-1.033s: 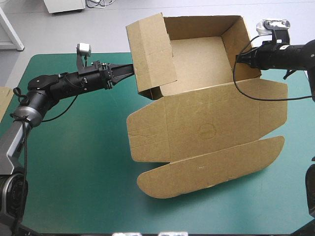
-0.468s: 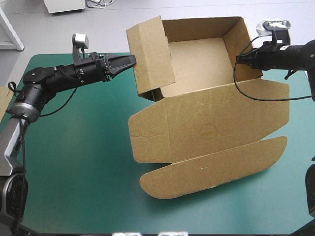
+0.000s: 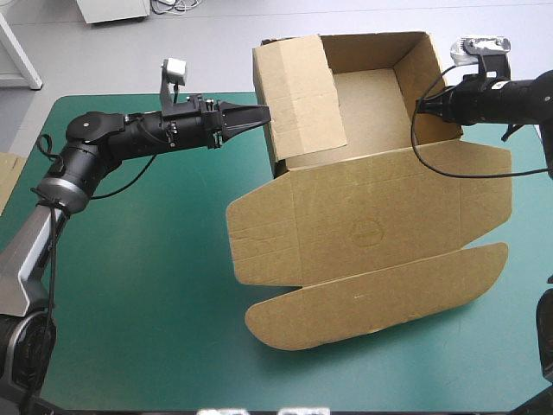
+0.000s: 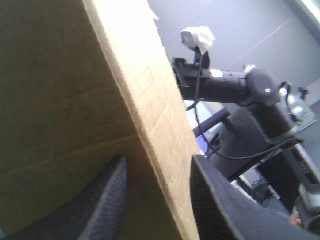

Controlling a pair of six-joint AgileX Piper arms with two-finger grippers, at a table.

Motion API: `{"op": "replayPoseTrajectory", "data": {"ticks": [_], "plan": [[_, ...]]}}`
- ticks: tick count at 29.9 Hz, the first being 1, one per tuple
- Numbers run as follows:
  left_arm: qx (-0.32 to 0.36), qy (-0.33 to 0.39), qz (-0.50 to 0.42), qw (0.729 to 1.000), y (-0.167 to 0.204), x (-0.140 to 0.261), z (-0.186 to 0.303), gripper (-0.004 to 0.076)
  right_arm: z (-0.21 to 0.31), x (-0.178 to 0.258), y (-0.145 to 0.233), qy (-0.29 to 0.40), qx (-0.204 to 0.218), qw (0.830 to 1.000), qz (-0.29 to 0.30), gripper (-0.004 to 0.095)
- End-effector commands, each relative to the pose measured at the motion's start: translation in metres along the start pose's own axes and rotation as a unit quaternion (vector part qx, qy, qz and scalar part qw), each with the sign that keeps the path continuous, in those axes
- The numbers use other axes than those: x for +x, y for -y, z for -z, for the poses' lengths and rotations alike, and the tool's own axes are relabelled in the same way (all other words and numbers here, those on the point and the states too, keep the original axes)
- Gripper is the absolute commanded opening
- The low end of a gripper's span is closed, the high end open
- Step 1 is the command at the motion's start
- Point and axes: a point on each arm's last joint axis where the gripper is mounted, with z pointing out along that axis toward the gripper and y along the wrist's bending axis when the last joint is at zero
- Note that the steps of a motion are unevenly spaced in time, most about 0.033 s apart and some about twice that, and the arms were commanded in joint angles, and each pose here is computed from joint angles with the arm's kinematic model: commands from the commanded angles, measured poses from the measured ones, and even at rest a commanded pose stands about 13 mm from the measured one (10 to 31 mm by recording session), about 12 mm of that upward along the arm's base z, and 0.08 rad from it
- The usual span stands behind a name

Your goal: Fold the box

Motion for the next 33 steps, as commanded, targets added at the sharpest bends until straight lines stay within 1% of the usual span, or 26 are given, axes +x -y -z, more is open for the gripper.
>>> {"op": "replayPoseTrajectory", "data": {"ticks": [1,7,11,15,22,29,33], "plan": [[-0.019,0.022,-0.042,0.999,0.034,-0.015,-0.001,0.0337,0.032,-0.017,-0.013,0.060,0.001,0.998,0.001,-0.0015],[-0.082,0.005,-0.066,0.994,0.041,-0.020,-0.003,0.0351,0.032,-0.014,-0.010,0.046,0.014,0.999,-0.003,-0.0015],[-0.119,-0.024,-0.061,0.991,0.029,-0.015,-0.010,0.0351,0.030,-0.013,-0.015,0.038,0.009,0.999,0.001,-0.0015],[-0.131,-0.050,-0.044,0.989,0.016,-0.008,-0.020,0.0351,0.025,-0.012,-0.024,0.032,0.005,0.999,0.008,-0.0014],[-0.137,-0.061,-0.045,0.988,0.011,-0.004,-0.026,0.0351,0.020,-0.010,-0.031,0.023,0.008,1.000,0.009,-0.0014],[-0.208,-0.087,-0.045,0.973,0.002,0.001,-0.028,0.0351,0.015,-0.009,-0.039,0.018,0.002,1.000,0.000,-0.0014],[-0.222,-0.087,-0.045,0.970,0.002,0.003,-0.030,0.0351,0.014,-0.009,-0.043,0.020,-0.001,1.000,-0.011,-0.0013]]}}
